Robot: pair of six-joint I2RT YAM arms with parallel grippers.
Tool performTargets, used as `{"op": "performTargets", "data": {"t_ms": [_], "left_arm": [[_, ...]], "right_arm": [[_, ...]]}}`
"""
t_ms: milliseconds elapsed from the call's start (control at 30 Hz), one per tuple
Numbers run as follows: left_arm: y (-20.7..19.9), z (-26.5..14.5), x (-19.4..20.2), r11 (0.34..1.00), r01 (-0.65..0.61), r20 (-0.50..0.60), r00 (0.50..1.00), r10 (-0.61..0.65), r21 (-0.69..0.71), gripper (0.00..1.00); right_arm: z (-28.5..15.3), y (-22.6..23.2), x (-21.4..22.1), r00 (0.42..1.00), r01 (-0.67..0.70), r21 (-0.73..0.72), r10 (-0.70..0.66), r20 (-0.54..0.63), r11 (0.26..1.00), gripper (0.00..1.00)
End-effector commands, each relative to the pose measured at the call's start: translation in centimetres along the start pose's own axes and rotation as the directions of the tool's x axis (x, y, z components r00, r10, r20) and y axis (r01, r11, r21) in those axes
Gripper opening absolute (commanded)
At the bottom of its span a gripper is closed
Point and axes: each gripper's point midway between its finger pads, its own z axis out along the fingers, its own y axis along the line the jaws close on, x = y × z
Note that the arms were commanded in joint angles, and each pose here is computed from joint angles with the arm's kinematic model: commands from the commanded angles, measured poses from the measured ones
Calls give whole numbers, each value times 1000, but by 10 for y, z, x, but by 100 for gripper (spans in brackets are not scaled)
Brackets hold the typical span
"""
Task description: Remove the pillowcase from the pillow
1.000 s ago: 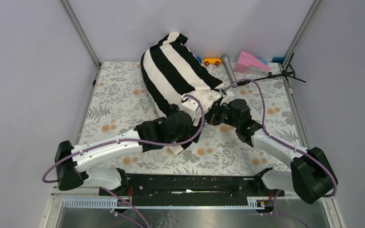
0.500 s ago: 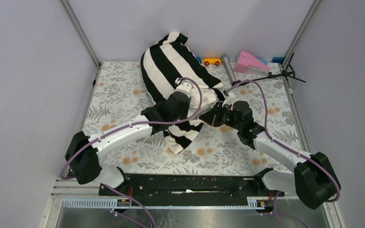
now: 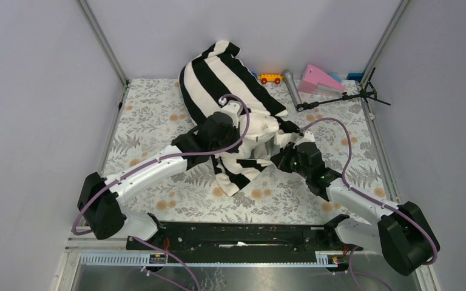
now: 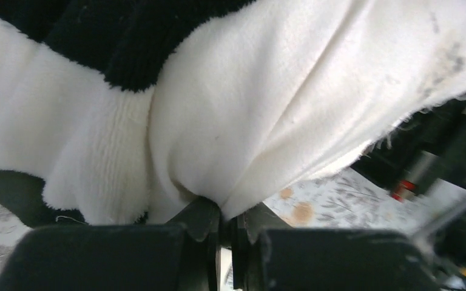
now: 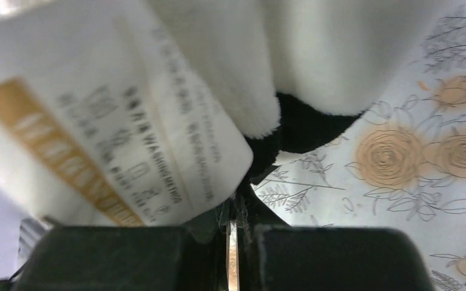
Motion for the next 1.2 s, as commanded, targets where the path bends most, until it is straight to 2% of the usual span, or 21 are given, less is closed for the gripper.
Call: {"op": "performTargets", "data": {"t_ms": [0, 100, 200, 267, 333, 367, 400, 533, 700, 800, 967, 1167], "left_arm": [[-37, -69, -98, 939, 136, 186, 962, -202, 315, 0], [-46, -99, -118, 876, 173, 194, 939, -285, 450, 0], [-46, -109, -124, 822, 196, 169, 928, -331, 534, 0], [-41, -99, -117, 819, 227, 124, 933, -338, 527, 0], [-42, -88, -108, 815, 248, 82, 937, -338, 523, 0], [-43, -84, -105, 806, 260, 66, 936, -346, 532, 0], [-46, -81, -103, 795, 270, 54, 934, -354, 543, 0], [-52, -71, -101, 761, 283, 40, 926, -376, 584, 0], [-63, -71, -110, 699, 272, 62, 909, -413, 662, 0], [-67, -66, -111, 689, 279, 56, 905, -421, 669, 0], [-78, -59, -117, 667, 277, 45, 905, -423, 692, 0], [-80, -53, -120, 674, 283, 48, 903, -427, 682, 0]], "right_arm": [[-4, -73, 11, 1000, -4, 319, -2, 19, 948, 0], [-1, -79, 20, 1000, -9, 334, 15, -13, 942, 0], [5, -65, 21, 999, 14, 261, -1, -53, 965, 3], [6, -37, 21, 993, 73, 123, -61, -101, 990, 24], [1, -12, 18, 990, 85, -4, -85, -109, 996, 62], [-3, -1, 15, 992, 79, -52, -84, -96, 995, 72], [-7, 8, 12, 994, 65, -91, -72, -80, 994, 76], [-22, 33, -2, 999, -44, -157, 41, -25, 987, 79], [-26, 46, -8, 981, -192, -143, 196, 12, 971, 87], [-25, 57, -9, 977, -208, -142, 213, 22, 968, 93], [-11, 75, -1, 979, -202, -125, 201, -15, 971, 94], [-9, 101, -5, 981, -196, -196, 195, -23, 961, 95]]}}
